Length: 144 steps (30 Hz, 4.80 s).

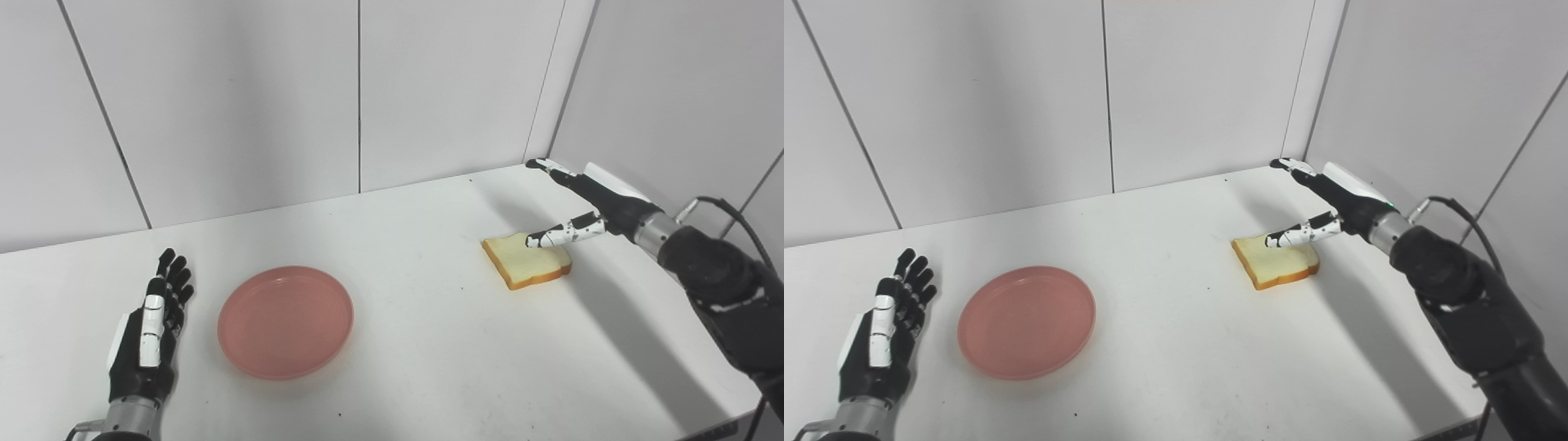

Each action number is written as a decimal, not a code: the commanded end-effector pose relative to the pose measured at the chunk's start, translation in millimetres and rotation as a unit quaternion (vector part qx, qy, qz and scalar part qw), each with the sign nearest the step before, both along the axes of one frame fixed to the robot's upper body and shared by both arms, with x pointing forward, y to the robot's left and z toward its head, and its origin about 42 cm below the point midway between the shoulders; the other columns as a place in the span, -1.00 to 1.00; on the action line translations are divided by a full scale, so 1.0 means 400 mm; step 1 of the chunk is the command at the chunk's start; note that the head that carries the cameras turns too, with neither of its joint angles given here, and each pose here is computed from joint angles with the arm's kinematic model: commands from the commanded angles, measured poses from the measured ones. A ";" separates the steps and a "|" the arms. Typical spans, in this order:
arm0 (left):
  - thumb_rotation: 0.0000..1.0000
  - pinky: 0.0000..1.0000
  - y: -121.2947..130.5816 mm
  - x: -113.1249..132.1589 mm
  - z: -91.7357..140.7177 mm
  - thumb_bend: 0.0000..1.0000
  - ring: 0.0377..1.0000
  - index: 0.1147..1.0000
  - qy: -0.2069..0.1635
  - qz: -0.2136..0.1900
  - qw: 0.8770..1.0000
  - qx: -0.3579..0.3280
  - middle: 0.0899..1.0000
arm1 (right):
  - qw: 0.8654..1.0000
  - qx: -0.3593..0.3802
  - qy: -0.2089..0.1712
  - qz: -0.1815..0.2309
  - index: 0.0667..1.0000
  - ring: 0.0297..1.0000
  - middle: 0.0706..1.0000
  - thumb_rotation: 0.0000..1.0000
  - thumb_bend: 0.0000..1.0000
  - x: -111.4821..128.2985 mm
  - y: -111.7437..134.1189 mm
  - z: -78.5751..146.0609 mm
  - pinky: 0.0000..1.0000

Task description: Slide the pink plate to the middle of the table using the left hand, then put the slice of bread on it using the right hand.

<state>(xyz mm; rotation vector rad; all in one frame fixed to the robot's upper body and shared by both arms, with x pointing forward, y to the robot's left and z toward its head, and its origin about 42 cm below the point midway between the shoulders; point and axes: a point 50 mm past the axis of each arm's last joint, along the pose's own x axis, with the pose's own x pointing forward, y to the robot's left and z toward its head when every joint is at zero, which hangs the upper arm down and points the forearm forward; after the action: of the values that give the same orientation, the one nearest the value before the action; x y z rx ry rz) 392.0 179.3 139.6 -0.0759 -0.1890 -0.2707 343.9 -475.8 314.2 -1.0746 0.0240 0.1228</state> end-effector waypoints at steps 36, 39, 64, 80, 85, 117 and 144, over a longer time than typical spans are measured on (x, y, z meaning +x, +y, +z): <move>1.00 1.00 0.005 -0.004 0.058 0.43 1.00 0.96 -0.018 -0.015 1.000 -0.001 1.00 | 0.929 -0.333 0.161 -0.016 1.00 1.00 1.00 -0.64 1.00 0.188 0.075 0.043 1.00; 1.00 1.00 0.006 -0.004 0.060 0.42 1.00 0.96 -0.017 -0.015 1.000 -0.002 1.00 | 0.924 -0.343 0.165 -0.019 1.00 1.00 1.00 -0.66 1.00 0.188 0.073 0.041 1.00; 1.00 1.00 -0.002 -0.007 0.063 0.43 1.00 0.96 -0.016 -0.016 1.000 -0.004 1.00 | 0.934 -0.302 0.190 -0.015 0.96 0.97 0.98 -0.71 1.00 0.200 0.068 -0.036 0.87; 1.00 1.00 -0.002 -0.008 0.061 0.41 1.00 0.96 -0.018 -0.019 1.000 -0.004 1.00 | 0.971 -0.218 0.097 0.006 -0.05 -0.12 -0.13 -1.00 0.07 0.196 0.050 -0.016 -0.21; 1.00 1.00 -0.005 -0.009 0.064 0.42 1.00 0.97 -0.017 -0.020 1.000 -0.004 1.00 | 0.967 -0.232 0.101 -0.003 -0.12 -0.04 -0.06 -1.00 0.05 0.196 0.052 0.005 -0.14; 1.00 1.00 -0.073 -0.032 0.054 0.37 1.00 0.96 -0.023 -0.022 0.999 0.002 1.00 | 0.967 -0.134 -0.060 0.206 -0.10 -0.11 -0.09 -1.00 0.06 0.237 0.400 0.090 -0.21; 1.00 1.00 -0.203 0.006 0.034 0.36 1.00 0.94 -0.016 -0.003 1.000 0.007 1.00 | 0.933 -0.107 -0.094 0.331 -0.08 -0.16 -0.13 -1.00 0.06 0.321 0.560 0.100 -0.25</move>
<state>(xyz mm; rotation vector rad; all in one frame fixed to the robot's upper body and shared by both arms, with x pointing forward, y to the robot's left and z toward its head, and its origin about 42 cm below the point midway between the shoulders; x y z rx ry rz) 384.8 110.6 129.3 -0.0575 -0.1162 -0.2638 468.0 -262.5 317.4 -1.2521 -0.3999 0.6577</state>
